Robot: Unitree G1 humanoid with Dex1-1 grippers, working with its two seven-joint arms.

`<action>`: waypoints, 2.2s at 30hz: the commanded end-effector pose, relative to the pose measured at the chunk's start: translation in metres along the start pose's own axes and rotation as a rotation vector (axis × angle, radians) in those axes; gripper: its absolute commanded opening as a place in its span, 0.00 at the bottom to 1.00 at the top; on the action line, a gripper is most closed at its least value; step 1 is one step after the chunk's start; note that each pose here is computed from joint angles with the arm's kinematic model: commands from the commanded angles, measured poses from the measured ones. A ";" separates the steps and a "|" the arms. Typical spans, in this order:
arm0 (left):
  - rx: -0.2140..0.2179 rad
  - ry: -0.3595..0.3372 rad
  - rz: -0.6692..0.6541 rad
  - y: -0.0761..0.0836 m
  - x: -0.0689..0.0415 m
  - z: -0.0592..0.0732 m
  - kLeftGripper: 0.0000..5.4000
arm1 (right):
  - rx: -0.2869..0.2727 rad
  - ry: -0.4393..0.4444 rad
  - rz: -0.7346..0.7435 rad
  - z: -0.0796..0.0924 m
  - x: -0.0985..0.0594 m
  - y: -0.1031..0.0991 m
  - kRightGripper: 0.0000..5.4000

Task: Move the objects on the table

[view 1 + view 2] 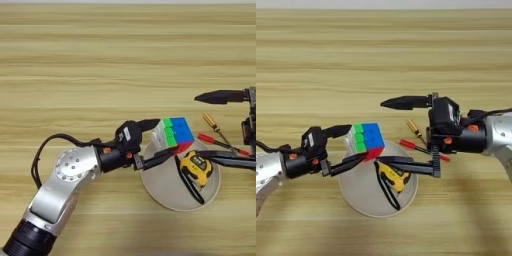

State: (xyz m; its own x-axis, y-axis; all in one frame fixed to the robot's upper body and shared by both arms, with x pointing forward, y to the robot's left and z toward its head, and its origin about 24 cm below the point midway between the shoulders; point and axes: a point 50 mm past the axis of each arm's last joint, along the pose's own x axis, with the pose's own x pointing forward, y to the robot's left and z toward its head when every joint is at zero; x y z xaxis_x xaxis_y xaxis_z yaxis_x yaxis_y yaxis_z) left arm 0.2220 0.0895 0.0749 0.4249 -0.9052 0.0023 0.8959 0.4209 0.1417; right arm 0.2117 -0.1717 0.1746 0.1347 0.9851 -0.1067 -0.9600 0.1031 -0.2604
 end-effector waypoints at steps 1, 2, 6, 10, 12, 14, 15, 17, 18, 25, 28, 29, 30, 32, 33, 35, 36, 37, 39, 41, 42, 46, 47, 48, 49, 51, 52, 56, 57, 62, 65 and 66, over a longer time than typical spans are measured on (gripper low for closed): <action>0.032 0.007 0.115 0.009 -0.001 -0.005 0.60 | 0.005 -0.040 -0.076 0.001 -0.002 -0.002 1.00; 0.034 0.010 0.133 0.010 -0.001 -0.006 0.60 | 0.006 -0.043 -0.092 0.001 -0.002 -0.003 1.00; 0.020 0.039 0.275 0.019 0.001 -0.013 0.60 | 0.012 -0.063 -0.150 -0.001 -0.003 -0.005 1.00; 0.020 0.084 0.427 0.028 0.001 -0.020 0.60 | 0.019 -0.113 -0.176 0.002 -0.004 -0.002 1.00; 0.045 0.120 0.486 0.031 0.001 -0.026 0.60 | 0.023 -0.125 -0.193 0.001 -0.004 -0.002 1.00; 0.036 0.139 0.516 0.032 0.002 -0.031 0.60 | 0.028 -0.133 -0.205 0.000 -0.004 -0.001 1.00; 0.023 0.144 0.532 0.032 0.002 -0.034 0.60 | 0.030 -0.139 -0.210 0.000 -0.004 -0.001 1.00; 0.003 0.158 0.576 0.034 0.002 -0.038 0.60 | 0.040 -0.160 -0.212 0.001 -0.004 0.001 1.00; -0.002 0.165 0.599 0.035 0.002 -0.040 0.60 | 0.042 -0.166 -0.214 0.001 -0.004 0.001 1.00; -0.105 0.238 0.705 0.037 0.002 -0.058 0.60 | 0.052 -0.219 -0.223 0.006 -0.004 0.005 1.00; -0.162 0.272 0.740 0.037 0.002 -0.066 0.60 | 0.047 -0.230 -0.228 0.009 -0.003 0.006 1.00; -0.181 0.283 0.749 0.037 0.002 -0.068 0.60 | 0.047 -0.233 -0.230 0.009 -0.003 0.006 1.00; -0.192 0.290 0.754 0.037 0.002 -0.070 0.60 | 0.047 -0.236 -0.231 0.009 -0.003 0.006 1.00; -0.202 0.311 0.764 0.037 0.002 -0.074 0.60 | 0.046 -0.239 -0.233 0.009 -0.002 0.006 1.00; -0.208 0.321 0.767 0.036 0.001 -0.077 0.60 | 0.046 -0.240 -0.234 0.009 -0.002 0.006 1.00; -0.213 0.336 0.773 0.037 0.000 -0.080 0.60 | 0.045 -0.241 -0.235 0.010 -0.002 0.006 1.00; -0.215 0.341 0.775 0.037 0.000 -0.081 0.60 | 0.044 -0.242 -0.235 0.010 -0.002 0.006 1.00; -0.217 0.345 0.776 0.037 -0.001 -0.083 0.60 | 0.044 -0.242 -0.236 0.010 -0.002 0.006 1.00; -0.220 0.357 0.783 0.038 -0.002 -0.086 0.60 | 0.043 -0.243 -0.237 0.010 -0.002 0.006 1.00; -0.222 0.364 0.789 0.039 -0.003 -0.088 0.60 | 0.042 -0.244 -0.237 0.010 -0.002 0.006 1.00; -0.222 0.366 0.790 0.039 -0.003 -0.089 0.60 | 0.043 -0.245 -0.237 0.010 -0.002 0.006 1.00; -0.224 0.372 0.797 0.040 -0.003 -0.092 0.60 | 0.044 -0.247 -0.236 0.010 -0.003 0.005 1.00; -0.224 0.374 0.798 0.039 -0.003 -0.093 0.60 | 0.043 -0.246 -0.236 0.010 -0.004 0.005 1.00; -0.224 0.377 0.799 0.039 -0.003 -0.093 0.60 | 0.042 -0.246 -0.236 0.011 -0.004 0.005 1.00; -0.225 0.379 0.801 0.039 -0.002 -0.094 0.60 | 0.041 -0.246 -0.236 0.011 -0.004 0.005 1.00; -0.226 0.381 0.803 0.038 -0.001 -0.096 0.60 | 0.038 -0.247 -0.236 0.012 -0.005 0.004 1.00; -0.228 0.380 0.803 0.038 -0.001 -0.096 0.60 | 0.038 -0.247 -0.236 0.012 -0.005 0.003 1.00; -0.216 0.374 0.782 0.034 0.004 -0.096 0.67 | 0.041 -0.239 -0.227 0.011 -0.005 0.002 1.00; -0.211 0.372 0.778 0.033 0.004 -0.096 0.70 | 0.041 -0.238 -0.226 0.011 -0.005 0.002 1.00; -0.206 0.355 0.776 0.032 0.006 -0.094 0.78 | 0.041 -0.239 -0.221 0.012 -0.005 0.001 1.00; -0.196 0.331 0.785 0.034 0.006 -0.091 0.86 | 0.044 -0.242 -0.222 0.011 -0.004 0.000 1.00; -0.196 0.319 0.790 0.035 0.006 -0.089 0.87 | 0.047 -0.245 -0.223 0.011 -0.004 -0.001 1.00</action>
State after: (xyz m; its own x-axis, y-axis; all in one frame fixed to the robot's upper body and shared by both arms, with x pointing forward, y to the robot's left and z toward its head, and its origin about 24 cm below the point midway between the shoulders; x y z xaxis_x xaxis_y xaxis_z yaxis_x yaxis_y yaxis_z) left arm 0.2664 0.1029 -0.0122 0.9120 -0.3024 -0.2771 0.3250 0.9449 0.0384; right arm 0.2075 -0.1744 0.1832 0.2964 0.9371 0.1842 -0.9216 0.3313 -0.2021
